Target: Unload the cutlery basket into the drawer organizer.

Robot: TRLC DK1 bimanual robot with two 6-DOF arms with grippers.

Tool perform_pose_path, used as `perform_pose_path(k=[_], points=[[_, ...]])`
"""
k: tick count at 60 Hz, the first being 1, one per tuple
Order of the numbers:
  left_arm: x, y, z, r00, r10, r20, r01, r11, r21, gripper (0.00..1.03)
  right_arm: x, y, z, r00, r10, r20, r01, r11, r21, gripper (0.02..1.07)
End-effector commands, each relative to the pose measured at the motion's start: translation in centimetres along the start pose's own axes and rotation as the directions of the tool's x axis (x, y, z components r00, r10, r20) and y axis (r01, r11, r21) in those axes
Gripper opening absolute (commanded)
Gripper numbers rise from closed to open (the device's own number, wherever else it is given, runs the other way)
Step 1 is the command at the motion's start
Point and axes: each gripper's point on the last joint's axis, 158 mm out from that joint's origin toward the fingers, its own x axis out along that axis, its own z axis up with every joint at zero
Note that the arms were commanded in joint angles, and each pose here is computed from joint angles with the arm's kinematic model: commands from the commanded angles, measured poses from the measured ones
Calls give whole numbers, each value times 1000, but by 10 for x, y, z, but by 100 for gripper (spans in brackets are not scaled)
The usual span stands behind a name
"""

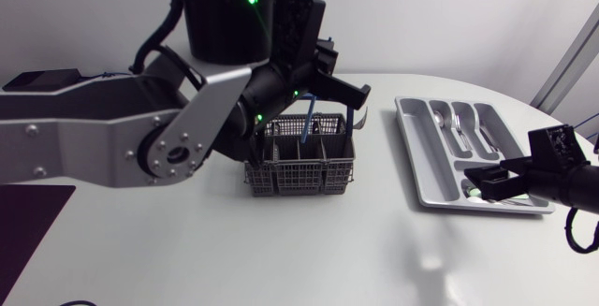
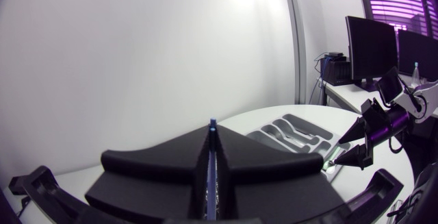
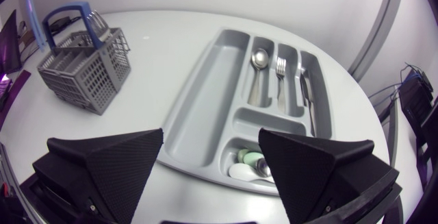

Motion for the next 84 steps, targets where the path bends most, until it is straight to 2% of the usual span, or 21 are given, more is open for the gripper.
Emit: perform_pose_path(k=[1, 6, 13, 23, 29, 37, 48, 54, 66, 71, 78, 84], points=[[1, 11, 19, 1000, -7, 12, 9, 991, -130, 4, -15, 20, 29, 997, 56, 58, -54, 998, -34, 102], [6, 12, 14, 999, -37, -19, 33, 982, -183, 4, -24, 50, 43, 986, 158, 61, -155, 987, -51, 102], [13, 10, 3, 995, -73, -61, 57, 971, -233, 4, -35, 88, 62, 948, 307, 80, -306, 952, -26, 102], [23, 13, -10, 988, -107, -107, 70, 951, -302, 4, -40, 137, 80, 904, 421, 78, -419, 907, -43, 102], [25, 12, -14, 986, -120, -113, 80, 948, -308, 4, -39, 168, 82, 874, 483, 61, -479, 875, -65, 102], [26, 13, -19, 986, -116, -118, 75, 948, -308, 4, -38, 190, 83, 849, 525, 60, -518, 849, -99, 102], [30, 1, -19, 977, -173, -121, 123, 932, -340, 4, -33, 220, 87, 826, 561, 58, -548, 822, -155, 102], [32, -10, -23, 966, -220, -136, 156, 916, -369, 4, -21, 235, 88, 830, 555, 52, -538, 822, -185, 101], [32, -23, -28, 945, -284, -161, 196, 888, -416, 4, -4, 257, 100, 836, 544, 69, -519, 826, -220, 88], [34, -23, -31, 936, -307, -174, 204, 874, -442, 4, 1, 262, 103, 843, 533, 73, -505, 831, -231, 86], [33, -24, -31, 926, -334, -177, 220, 857, -467, 4, 7, 263, 110, 853, 513, 93, -481, 843, -241, 69], [32, -23, -31, 923, -340, -179, 224, 854, -470, 4, 13, 261, 113, 861, 498, 101, -464, 852, -242, 50]])
